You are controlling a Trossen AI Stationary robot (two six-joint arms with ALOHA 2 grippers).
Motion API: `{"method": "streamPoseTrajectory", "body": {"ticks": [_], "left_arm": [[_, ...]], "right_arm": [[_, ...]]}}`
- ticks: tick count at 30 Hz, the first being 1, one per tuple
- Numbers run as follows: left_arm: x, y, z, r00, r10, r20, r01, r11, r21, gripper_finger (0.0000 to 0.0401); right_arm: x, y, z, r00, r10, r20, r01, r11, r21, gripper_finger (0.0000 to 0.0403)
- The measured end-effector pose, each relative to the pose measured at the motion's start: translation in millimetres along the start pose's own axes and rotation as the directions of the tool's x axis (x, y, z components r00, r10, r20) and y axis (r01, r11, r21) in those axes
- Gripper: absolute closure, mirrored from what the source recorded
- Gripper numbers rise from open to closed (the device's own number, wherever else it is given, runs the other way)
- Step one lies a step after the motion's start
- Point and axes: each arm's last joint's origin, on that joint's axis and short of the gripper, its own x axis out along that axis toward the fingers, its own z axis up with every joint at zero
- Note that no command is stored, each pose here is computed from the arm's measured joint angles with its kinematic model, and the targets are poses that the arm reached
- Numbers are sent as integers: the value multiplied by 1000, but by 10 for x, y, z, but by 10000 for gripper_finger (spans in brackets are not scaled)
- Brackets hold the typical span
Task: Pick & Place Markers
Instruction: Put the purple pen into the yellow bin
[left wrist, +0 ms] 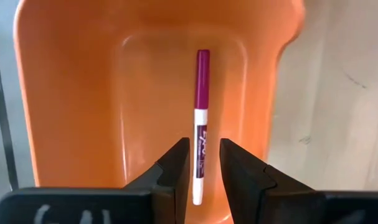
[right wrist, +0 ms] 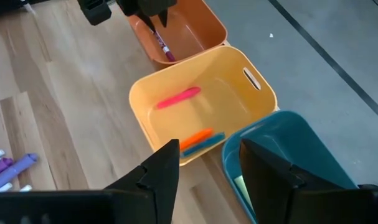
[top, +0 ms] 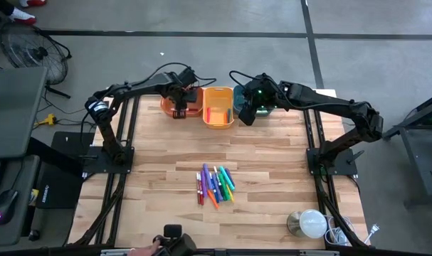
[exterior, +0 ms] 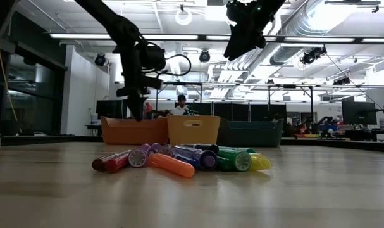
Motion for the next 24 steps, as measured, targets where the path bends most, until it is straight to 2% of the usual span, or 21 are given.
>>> {"method": "streamPoseTrajectory", "body": {"ticks": [4,9,17,21,24], "left_arm": [[-26,4,-25,999,1,-45,-4,998,-70,315],[-251,54,1,995,-28,-97,12,985,-172,314],[-665,63,110,989,-148,-17,132,925,-357,314],[-838,-51,115,984,-178,9,167,906,-389,314],[-965,-179,127,985,-174,-3,159,908,-387,313]], "right_arm": [[0,1,-22,1000,8,-22,-8,1000,-2,247],[0,-1,-65,998,10,-67,-11,1000,-5,247],[-4,2,-104,994,27,-108,-17,996,91,247],[-9,9,-144,986,63,-152,-44,991,126,247],[-17,8,-186,978,67,-196,-39,989,146,247]]}}
